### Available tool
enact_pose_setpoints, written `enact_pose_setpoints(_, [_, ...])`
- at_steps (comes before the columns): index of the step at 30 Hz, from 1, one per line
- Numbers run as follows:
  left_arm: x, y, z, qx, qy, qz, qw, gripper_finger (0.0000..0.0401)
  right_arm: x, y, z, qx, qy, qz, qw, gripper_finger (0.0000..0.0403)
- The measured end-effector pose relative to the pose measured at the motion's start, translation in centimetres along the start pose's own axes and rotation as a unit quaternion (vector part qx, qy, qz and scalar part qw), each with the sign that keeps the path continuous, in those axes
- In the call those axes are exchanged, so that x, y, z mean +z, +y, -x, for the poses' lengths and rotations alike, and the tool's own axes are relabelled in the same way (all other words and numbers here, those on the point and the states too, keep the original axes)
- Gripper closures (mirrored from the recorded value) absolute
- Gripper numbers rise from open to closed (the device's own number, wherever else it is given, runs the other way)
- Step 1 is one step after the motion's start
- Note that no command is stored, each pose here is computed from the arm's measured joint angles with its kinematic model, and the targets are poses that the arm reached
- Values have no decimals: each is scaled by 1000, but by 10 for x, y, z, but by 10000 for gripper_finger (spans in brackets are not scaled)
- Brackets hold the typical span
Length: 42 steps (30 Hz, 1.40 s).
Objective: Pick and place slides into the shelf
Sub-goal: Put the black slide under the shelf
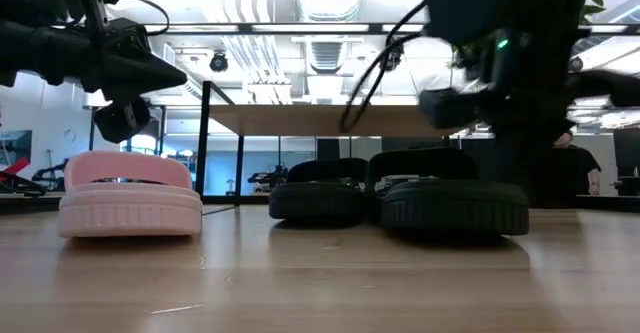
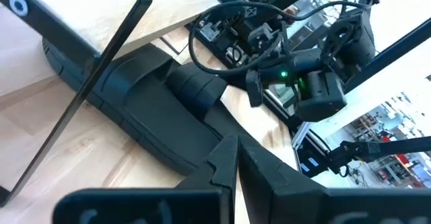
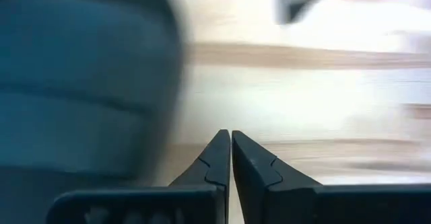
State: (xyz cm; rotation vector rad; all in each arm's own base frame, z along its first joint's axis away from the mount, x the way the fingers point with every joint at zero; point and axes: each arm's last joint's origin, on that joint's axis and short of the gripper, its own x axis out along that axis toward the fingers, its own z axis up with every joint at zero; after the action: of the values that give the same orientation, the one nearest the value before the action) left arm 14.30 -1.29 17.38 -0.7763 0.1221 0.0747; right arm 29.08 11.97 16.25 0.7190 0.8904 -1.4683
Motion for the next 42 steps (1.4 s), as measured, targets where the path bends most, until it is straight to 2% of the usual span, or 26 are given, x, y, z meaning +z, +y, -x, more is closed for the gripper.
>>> enact_pose_setpoints(2, [0,0,0,0,2,0,1000,401,-3,-8,13,-18,4,13,1000,394])
enact_pose_setpoints(3, [0,0,0,0,3,0,1000,401,-6,-10,21,-9,14,24,1000,394])
enact_pose_setpoints(7, [2,-3,0,-14,7,-13,1000,401,-22,-19,52,66,76,61,993,394])
enact_pose_setpoints(12, [18,-28,-2,-80,11,-70,994,401,-55,-34,79,158,143,7,977,394])
enact_pose_setpoints(15, [30,-50,-4,-127,19,-127,984,401,-75,-44,85,172,160,-21,972,394])
enact_pose_setpoints(17, [35,-66,-9,-135,39,-165,976,401,-88,-46,84,177,165,-19,970,394])
enact_pose_setpoints(20, [36,-79,-22,-98,104,-237,961,401,-101,-46,81,181,170,-9,969,394])
enact_pose_setpoints(24, [28,-84,-57,-44,175,-324,929,401,-105,-43,77,174,173,-9,969,394])
enact_pose_setpoints(29, [8,-82,-106,-14,222,-359,906,401,-100,-38,77,198,157,-22,967,394])
enact_pose_setpoints(33, [-5,-80,-138,25,218,-399,890,401,-99,-36,82,228,154,-26,961,394])
enact_pose_setpoints(36, [-12,-78,-159,55,221,-422,878,401,-101,-33,84,250,157,-18,955,394])
enact_pose_setpoints(42, [-27,-75,-186,66,249,-446,857,401,-102,-27,88,292,152,-12,944,394])
